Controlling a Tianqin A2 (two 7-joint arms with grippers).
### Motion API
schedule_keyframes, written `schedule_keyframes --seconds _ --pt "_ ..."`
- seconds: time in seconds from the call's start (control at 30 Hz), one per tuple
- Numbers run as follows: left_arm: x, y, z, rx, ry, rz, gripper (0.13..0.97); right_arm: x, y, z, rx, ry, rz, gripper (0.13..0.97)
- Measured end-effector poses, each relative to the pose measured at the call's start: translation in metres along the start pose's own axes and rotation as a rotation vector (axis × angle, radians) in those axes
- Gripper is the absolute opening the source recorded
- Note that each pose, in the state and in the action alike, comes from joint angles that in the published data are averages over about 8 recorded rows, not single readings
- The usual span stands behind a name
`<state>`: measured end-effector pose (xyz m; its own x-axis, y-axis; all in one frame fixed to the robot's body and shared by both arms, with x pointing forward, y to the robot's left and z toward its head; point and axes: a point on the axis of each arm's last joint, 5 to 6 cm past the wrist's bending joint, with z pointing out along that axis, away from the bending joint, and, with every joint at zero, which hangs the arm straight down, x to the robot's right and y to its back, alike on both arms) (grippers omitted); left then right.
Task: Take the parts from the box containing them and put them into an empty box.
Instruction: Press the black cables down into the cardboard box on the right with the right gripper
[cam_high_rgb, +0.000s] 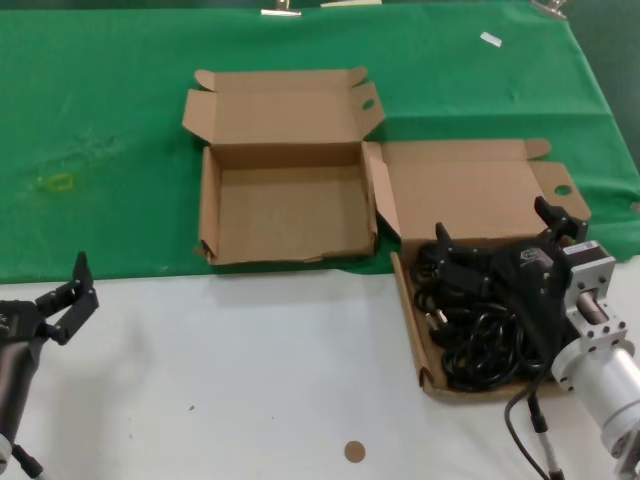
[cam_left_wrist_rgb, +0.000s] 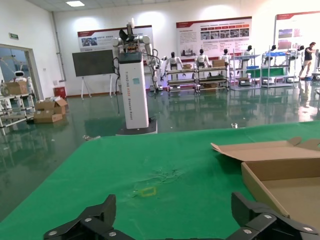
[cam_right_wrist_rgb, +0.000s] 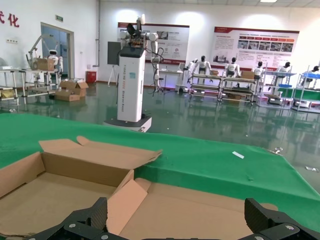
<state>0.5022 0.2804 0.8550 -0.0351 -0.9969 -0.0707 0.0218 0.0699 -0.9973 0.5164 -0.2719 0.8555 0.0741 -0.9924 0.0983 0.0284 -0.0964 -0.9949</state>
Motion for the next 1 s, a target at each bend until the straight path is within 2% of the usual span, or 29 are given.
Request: schedule_keyframes --seconds 0.13,0.4,0.43,0.67,1.0 --pt "0.0 0.0 0.0 0.0 0.0 0.0 0.837 0.0 0.0 -0.001 -0.001 -0.005 -0.013 0.966" --pt "0.0 0.0 0.0 0.0 0.0 0.0 0.664 0.013 -0.003 0.001 -0.015 -0.045 -0.077 0.966" --pt "0.0 0.0 0.0 0.0 0.0 0.0 0.664 0.016 -0.003 0.001 -0.019 -0.053 -0.088 0.966" --pt "0.0 0.0 0.0 0.0 0.0 0.0 0.467 0.036 -0.008 0.004 -0.052 -0.117 -0.189 0.966" --pt "0.0 0.0 0.0 0.0 0.0 0.0 0.268 0.07 -0.031 0.009 -0.089 -0.261 -0.363 0.966"
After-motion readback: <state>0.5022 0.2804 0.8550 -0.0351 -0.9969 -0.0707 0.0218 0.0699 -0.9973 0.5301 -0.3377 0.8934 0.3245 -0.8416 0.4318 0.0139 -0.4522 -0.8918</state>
